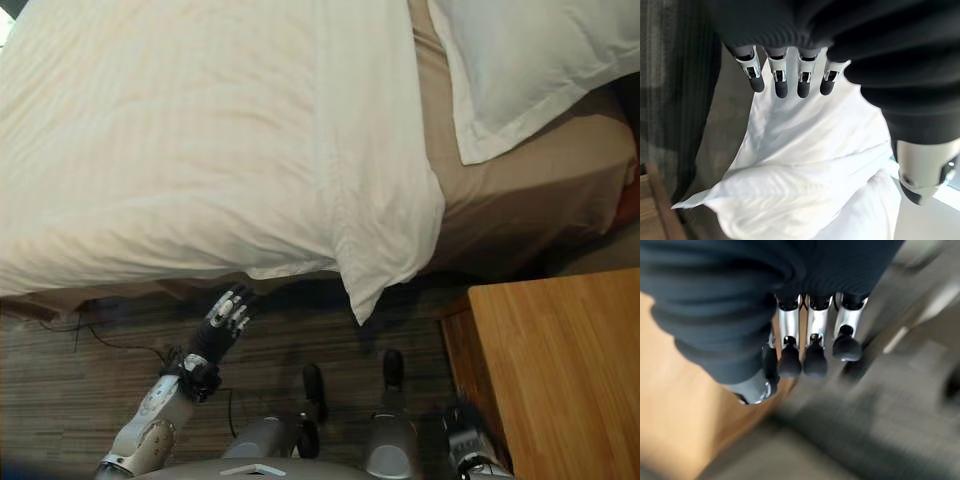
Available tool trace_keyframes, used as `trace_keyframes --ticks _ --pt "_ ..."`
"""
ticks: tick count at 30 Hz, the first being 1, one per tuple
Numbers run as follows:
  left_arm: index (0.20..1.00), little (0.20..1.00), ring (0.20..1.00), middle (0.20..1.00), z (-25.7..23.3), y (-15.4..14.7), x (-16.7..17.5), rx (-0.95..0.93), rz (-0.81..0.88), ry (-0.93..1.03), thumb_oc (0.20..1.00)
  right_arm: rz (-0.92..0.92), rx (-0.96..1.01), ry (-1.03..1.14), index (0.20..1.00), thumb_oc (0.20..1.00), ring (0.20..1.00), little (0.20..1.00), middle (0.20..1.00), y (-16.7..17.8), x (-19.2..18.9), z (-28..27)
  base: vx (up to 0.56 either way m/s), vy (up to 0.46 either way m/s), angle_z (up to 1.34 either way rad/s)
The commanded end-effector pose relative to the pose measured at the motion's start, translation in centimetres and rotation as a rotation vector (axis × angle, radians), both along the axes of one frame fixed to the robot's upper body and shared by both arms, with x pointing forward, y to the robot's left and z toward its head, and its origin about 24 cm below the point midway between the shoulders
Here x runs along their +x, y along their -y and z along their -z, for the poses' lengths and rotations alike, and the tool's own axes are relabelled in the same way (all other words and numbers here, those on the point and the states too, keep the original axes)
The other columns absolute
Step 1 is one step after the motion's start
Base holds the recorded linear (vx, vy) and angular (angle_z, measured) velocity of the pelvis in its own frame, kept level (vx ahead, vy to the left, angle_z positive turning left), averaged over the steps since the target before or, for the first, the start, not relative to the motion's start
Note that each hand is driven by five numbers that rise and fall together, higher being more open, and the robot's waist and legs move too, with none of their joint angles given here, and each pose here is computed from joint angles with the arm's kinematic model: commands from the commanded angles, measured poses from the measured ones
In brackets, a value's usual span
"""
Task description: Making the bed.
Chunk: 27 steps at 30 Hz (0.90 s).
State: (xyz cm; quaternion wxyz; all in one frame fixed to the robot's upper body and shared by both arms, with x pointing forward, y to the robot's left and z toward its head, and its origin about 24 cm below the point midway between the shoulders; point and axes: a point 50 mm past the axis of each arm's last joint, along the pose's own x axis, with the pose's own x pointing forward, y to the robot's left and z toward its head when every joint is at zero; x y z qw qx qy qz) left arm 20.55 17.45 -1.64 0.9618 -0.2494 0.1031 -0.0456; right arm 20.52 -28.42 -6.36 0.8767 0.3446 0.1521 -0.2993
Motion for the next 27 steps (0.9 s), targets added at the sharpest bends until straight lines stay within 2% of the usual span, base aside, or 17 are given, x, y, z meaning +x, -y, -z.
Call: trace_keyframes --ticks 1,3,4,8,11,12,13,17,19,20,22,25,27 --pt "1.0 1.0 1.0 1.0 -1.6 -3.3 1.1 0.123 -0.181 0.086 1.0 -0.058 -0.289 0.287 1.0 1.0 1.0 1.0 1.0 -0.5 3.3 -7.2 0.12 0.021 -0.02" --pt "1.0 1.0 1.0 1.0 -1.8 -4.3 1.1 0.167 -0.233 0.094 1.0 -0.115 -0.535 0.36 1.0 1.0 1.0 1.0 1.0 -0.3 2.9 -10.8 0.11 0.034 -0.01" --pt "1.0 1.0 1.0 1.0 -2.1 -5.0 0.9 0.197 -0.262 0.11 1.0 -0.178 -0.842 0.42 1.0 1.0 1.0 1.0 1.0 -0.3 2.6 -14.5 0.08 0.019 -0.11" --pt "1.0 1.0 1.0 1.0 -1.9 -4.8 1.0 0.212 -0.246 0.11 1.0 -0.258 -0.989 0.373 1.0 1.0 1.0 1.0 1.0 -1.2 2.6 -14.4 0.03 0.024 0.04" --pt "1.0 1.0 1.0 1.0 -1.0 -4.1 1.0 0.206 -0.227 0.065 1.0 -0.419 -0.81 0.301 1.0 1.0 1.0 1.0 1.0 -4.4 2.6 -10.3 -0.02 0.036 0.03" --pt "1.0 1.0 1.0 1.0 -1.0 -4.2 0.9 0.207 -0.228 0.065 1.0 -0.42 -0.809 0.301 1.0 1.0 1.0 1.0 1.0 -4.5 2.6 -10.2 -0.02 0.051 0.01" --pt "1.0 1.0 1.0 1.0 -0.3 -3.5 0.8 0.174 -0.234 0.024 1.0 -0.502 -0.657 0.295 1.0 1.0 1.0 1.0 1.0 -7.1 2.2 -8.3 -0.03 0.055 0.04" --pt "1.0 1.0 1.0 1.0 0.3 -2.8 0.2 0.143 -0.226 -0.003 1.0 -0.637 -0.517 0.339 1.0 1.0 1.0 1.0 1.0 -10.8 1.9 -7.3 -0.11 0.069 0.01" --pt "1.0 1.0 1.0 1.0 0.3 -2.4 0.3 0.141 -0.206 -0.002 1.0 -0.66 -0.499 0.351 1.0 1.0 1.0 1.0 1.0 -11.4 1.9 -7.3 -0.22 -0.026 -0.14" --pt "1.0 1.0 1.0 1.0 -0.8 -2.3 1.5 0.22 -0.129 0.062 1.0 -0.709 -0.573 0.382 1.0 1.0 1.0 1.0 1.0 -11.6 2.3 -8.2 -0.3 -0.193 1.12" --pt "1.0 1.0 1.0 1.0 -1.5 -2.5 1.9 0.244 -0.108 0.094 1.0 -0.692 -0.641 0.369 1.0 1.0 1.0 1.0 1.0 -10.9 2.3 -8.5 -0.25 -0.297 2.2" --pt "1.0 1.0 1.0 1.0 -1.6 -2.9 1.9 0.254 -0.123 0.098 1.0 -0.658 -0.654 0.352 1.0 1.0 1.0 1.0 1.0 -10.1 2.5 -8.5 -0.22 -0.35 2.04" --pt "1.0 1.0 1.0 1.0 -1.8 -3.2 2.2 0.252 -0.153 0.104 1.0 -0.656 -0.617 0.396 1.0 1.0 1.0 1.0 1.0 -10.8 3.3 -9.1 -0.35 -0.308 1.48"
